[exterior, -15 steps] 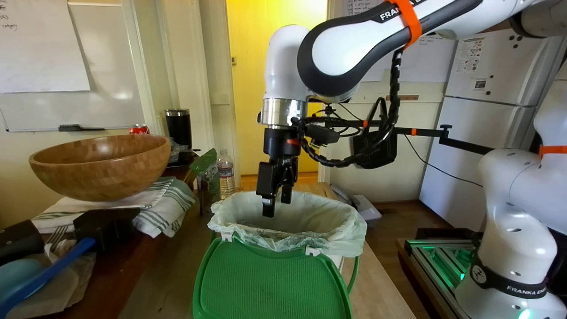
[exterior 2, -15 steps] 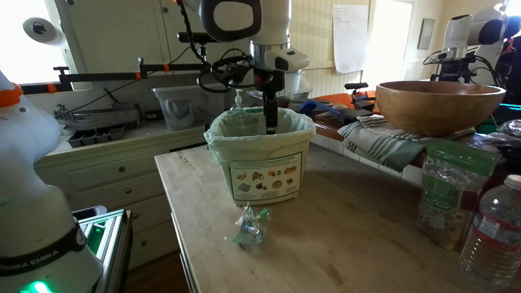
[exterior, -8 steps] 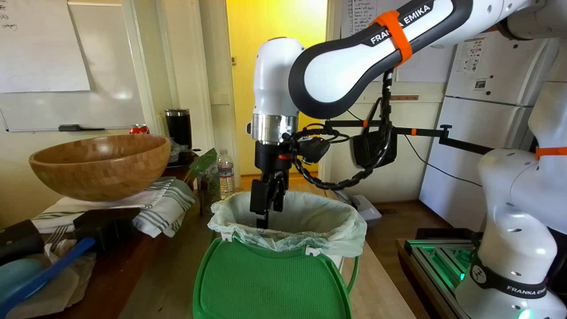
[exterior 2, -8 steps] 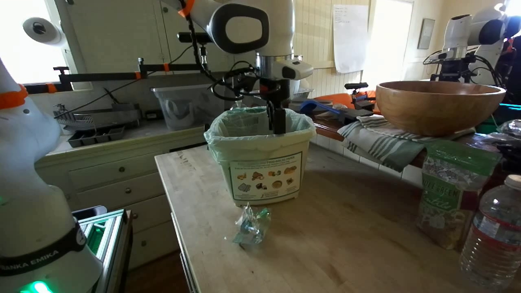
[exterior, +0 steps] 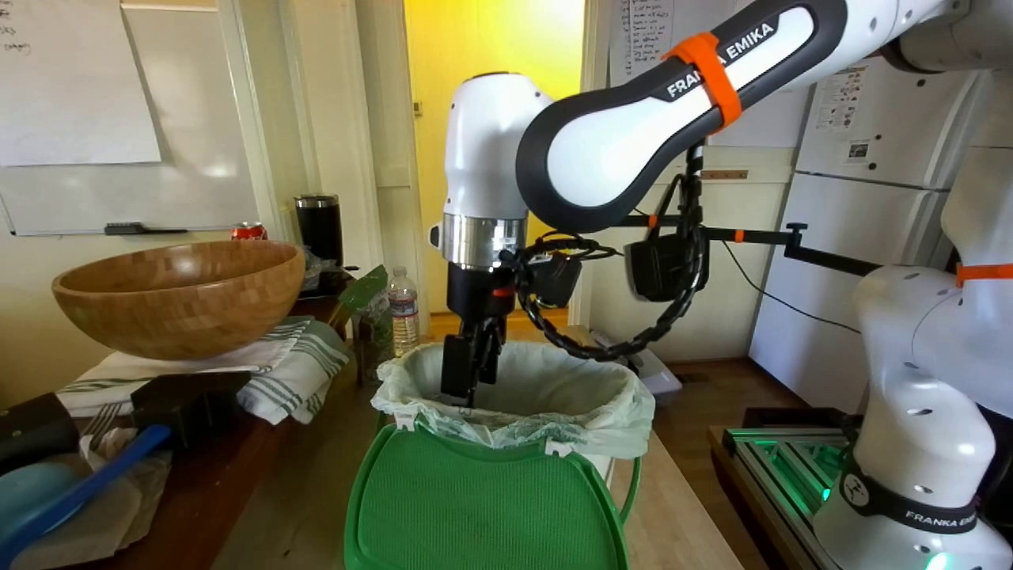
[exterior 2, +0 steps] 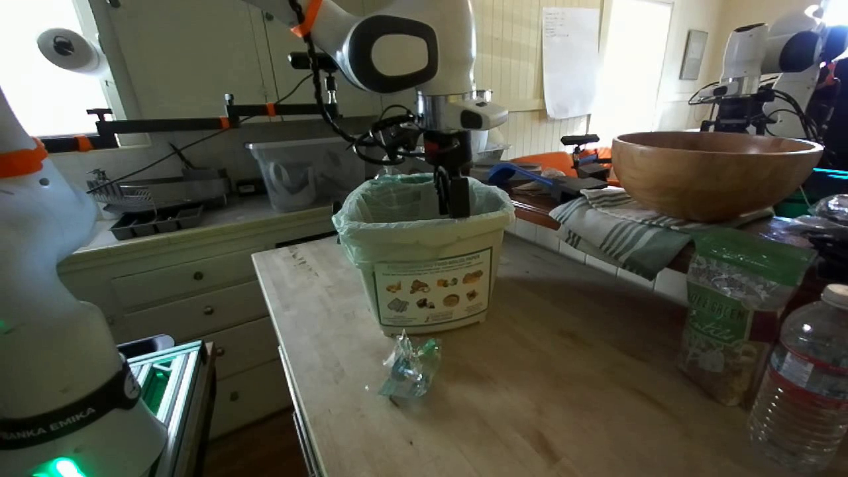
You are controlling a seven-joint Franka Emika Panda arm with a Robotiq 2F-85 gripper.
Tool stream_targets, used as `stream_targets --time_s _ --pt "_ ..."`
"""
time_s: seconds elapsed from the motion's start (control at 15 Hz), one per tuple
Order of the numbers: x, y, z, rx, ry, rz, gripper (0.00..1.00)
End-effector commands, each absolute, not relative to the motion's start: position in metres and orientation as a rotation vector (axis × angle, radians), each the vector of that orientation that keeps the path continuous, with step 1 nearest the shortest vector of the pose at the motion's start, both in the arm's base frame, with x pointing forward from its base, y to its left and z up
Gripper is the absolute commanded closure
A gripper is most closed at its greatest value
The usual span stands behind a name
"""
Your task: Remove the plastic bottle from the trash can and place it on the counter top
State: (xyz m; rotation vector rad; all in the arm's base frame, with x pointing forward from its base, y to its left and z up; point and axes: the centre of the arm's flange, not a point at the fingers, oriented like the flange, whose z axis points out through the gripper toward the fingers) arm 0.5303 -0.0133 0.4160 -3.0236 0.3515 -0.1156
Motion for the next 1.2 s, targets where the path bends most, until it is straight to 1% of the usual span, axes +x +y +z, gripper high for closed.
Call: stream_targets --time_s 0.0,0.47,0.53,0.6,0.67,0.73,0.87,0.93,1.07,1.13 --pt "0.528 -0.003 0.406 -3.059 0.324 -0.126 0.00" --pt "0.517 0.015 0.384 -3.129 0.335 -0.236 0.00" --pt "0.516 0.014 0.382 -3.137 0.338 -0.252 0.06" --pt "0.516 0.014 0.381 -3.143 0.342 -0.268 0.27" --pt "0.515 0.014 0.380 -3.147 0.347 -0.279 0.30" --pt "0.515 0.014 0.381 -3.146 0.353 -0.290 0.30" --pt "0.515 0.015 0.384 -3.144 0.359 -0.309 0.46" --pt "0.515 0.015 0.386 -3.138 0.360 -0.309 0.55" --pt "0.514 0.017 0.390 -3.125 0.375 -0.308 0.68" --pt "0.514 0.018 0.394 -3.121 0.377 -0.310 0.76"
